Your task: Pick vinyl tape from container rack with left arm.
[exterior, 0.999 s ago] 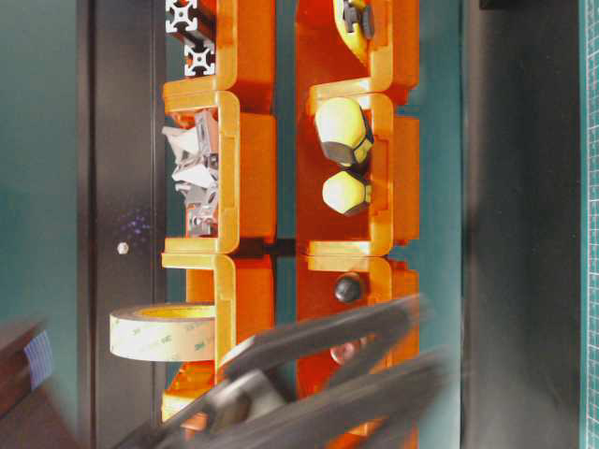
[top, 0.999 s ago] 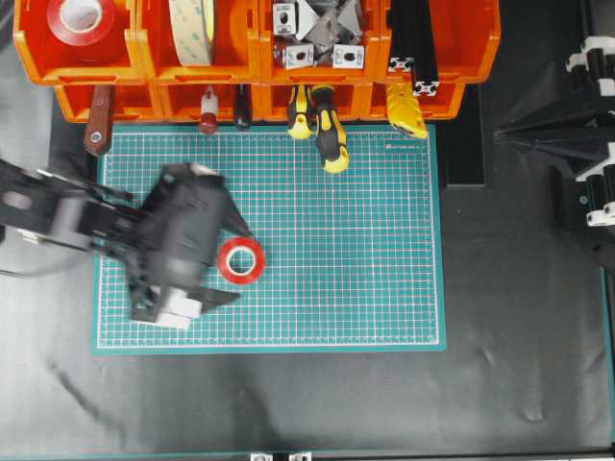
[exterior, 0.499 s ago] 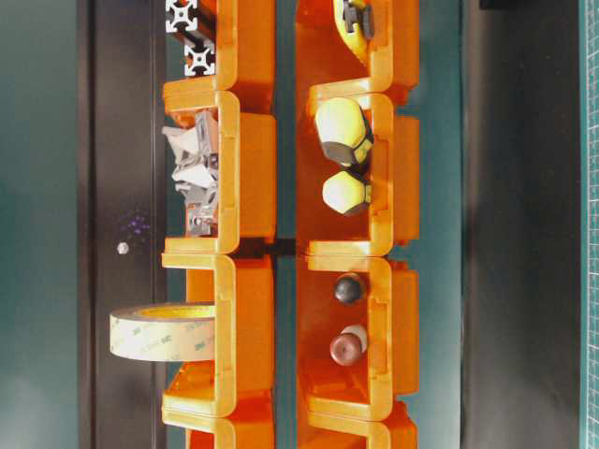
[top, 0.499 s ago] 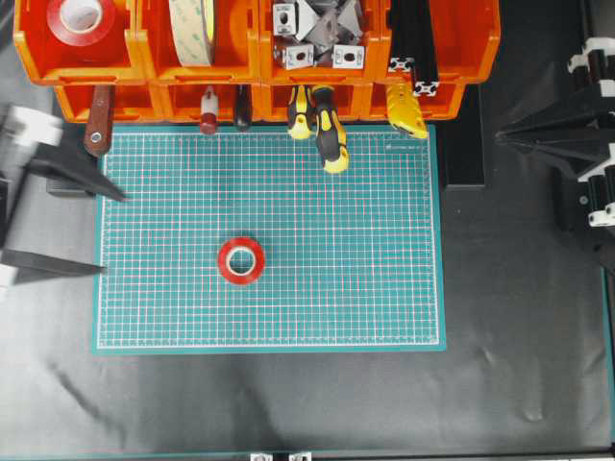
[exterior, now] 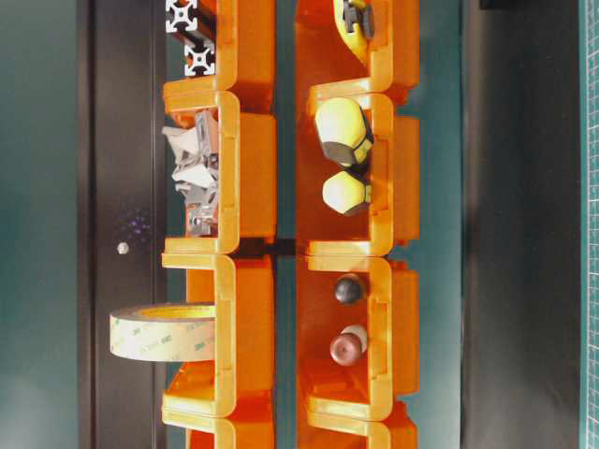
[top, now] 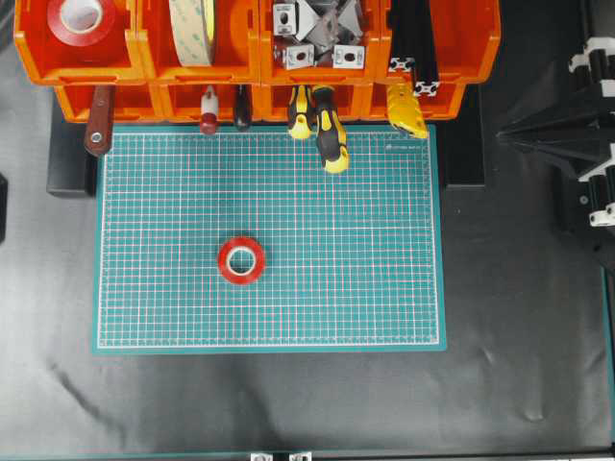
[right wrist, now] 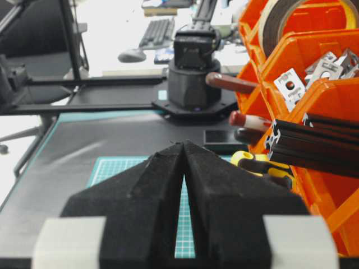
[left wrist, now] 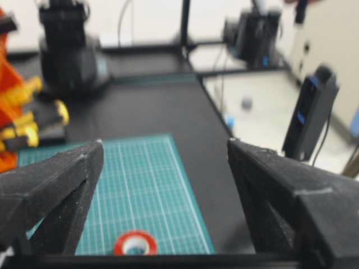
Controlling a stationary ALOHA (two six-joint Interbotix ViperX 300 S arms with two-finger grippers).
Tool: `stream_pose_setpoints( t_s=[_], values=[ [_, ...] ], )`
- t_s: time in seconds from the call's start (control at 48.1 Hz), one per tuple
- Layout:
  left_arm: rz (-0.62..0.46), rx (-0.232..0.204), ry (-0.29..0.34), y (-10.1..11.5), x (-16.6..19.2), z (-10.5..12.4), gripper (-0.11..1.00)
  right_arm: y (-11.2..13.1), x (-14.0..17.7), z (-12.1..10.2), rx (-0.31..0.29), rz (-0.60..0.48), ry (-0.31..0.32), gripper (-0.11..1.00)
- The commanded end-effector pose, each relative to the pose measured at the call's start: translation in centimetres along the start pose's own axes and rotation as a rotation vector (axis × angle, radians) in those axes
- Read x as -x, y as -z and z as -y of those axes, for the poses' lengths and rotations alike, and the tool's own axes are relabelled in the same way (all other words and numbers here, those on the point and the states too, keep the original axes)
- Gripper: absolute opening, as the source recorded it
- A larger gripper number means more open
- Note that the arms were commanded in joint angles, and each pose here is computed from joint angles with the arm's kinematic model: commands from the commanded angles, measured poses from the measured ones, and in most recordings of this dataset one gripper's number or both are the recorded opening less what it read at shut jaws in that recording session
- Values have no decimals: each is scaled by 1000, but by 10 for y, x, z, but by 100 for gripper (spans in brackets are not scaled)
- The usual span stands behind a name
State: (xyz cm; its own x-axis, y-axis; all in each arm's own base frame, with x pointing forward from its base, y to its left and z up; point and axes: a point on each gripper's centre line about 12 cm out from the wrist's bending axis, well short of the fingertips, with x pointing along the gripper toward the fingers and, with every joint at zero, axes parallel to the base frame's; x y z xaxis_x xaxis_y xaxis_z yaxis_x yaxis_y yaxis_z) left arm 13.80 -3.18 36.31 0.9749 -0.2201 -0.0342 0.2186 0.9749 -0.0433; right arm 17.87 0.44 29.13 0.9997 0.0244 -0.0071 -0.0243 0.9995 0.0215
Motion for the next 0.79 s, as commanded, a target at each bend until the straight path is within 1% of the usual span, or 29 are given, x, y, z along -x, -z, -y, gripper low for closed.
stream_pose_setpoints(
  t_s=[0.0, 0.208, 0.291, 0.416, 0.624, 0.77],
  values=[
    [52, 2, -4, -3, 5, -1, 86, -5, -1, -1, -2, 12, -3, 0],
    [96, 0, -3, 15, 3, -2, 86, -5, -1, -3, -5, 15, -19, 0],
    [119, 0, 0, 17, 1, -2, 86, -5, -1, -6, -5, 16, -31, 0],
    [150, -1, -7, 18, 0, -3, 86, -4, -1, -8, -5, 16, -45, 0],
    [177, 4, -34, 16, 0, -7, 86, -5, -1, -9, -5, 23, -48, 0],
    [170, 32, -54, 18, -1, -10, 86, -6, -1, -9, -5, 36, -48, 0]
  ],
)
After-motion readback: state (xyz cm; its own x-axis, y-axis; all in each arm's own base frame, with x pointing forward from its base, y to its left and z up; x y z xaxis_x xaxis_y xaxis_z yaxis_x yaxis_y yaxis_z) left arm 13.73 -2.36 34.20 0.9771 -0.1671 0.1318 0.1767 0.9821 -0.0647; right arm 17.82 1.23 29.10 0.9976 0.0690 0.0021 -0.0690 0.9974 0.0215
